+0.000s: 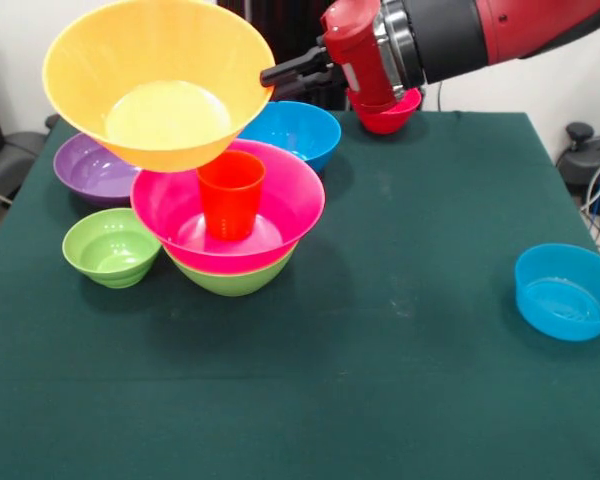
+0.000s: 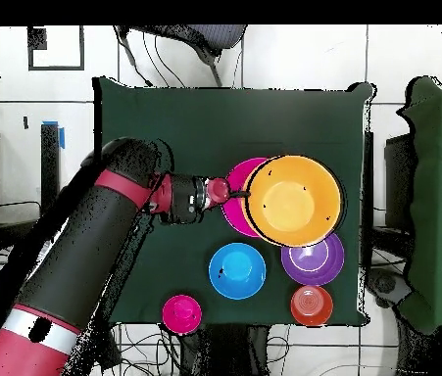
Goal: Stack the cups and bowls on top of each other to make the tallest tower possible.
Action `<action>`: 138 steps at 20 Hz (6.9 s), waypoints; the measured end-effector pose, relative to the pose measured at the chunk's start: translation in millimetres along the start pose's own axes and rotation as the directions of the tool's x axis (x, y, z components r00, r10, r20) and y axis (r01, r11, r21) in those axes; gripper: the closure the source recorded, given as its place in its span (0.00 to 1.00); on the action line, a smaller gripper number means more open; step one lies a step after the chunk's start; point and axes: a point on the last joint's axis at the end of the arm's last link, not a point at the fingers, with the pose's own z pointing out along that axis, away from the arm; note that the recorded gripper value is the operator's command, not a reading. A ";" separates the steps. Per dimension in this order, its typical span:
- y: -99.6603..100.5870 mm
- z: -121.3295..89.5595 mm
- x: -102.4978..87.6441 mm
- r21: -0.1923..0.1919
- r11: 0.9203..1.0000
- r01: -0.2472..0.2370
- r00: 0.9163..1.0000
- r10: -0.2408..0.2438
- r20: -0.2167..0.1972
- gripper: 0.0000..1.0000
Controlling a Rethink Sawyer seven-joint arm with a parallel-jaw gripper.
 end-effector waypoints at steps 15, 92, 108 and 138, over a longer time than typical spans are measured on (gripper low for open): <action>9.7 2.9 21.4 0.005 0.998 -0.069 0.997 0.069 -0.022 1.00; 66.2 -3.9 52.2 -0.017 0.962 -0.271 0.958 0.271 0.096 1.00; 82.0 13.2 59.0 0.026 0.970 -0.240 0.968 0.237 0.079 1.00; 54.4 -12.6 52.5 -0.001 0.954 -0.300 0.950 0.298 0.094 1.00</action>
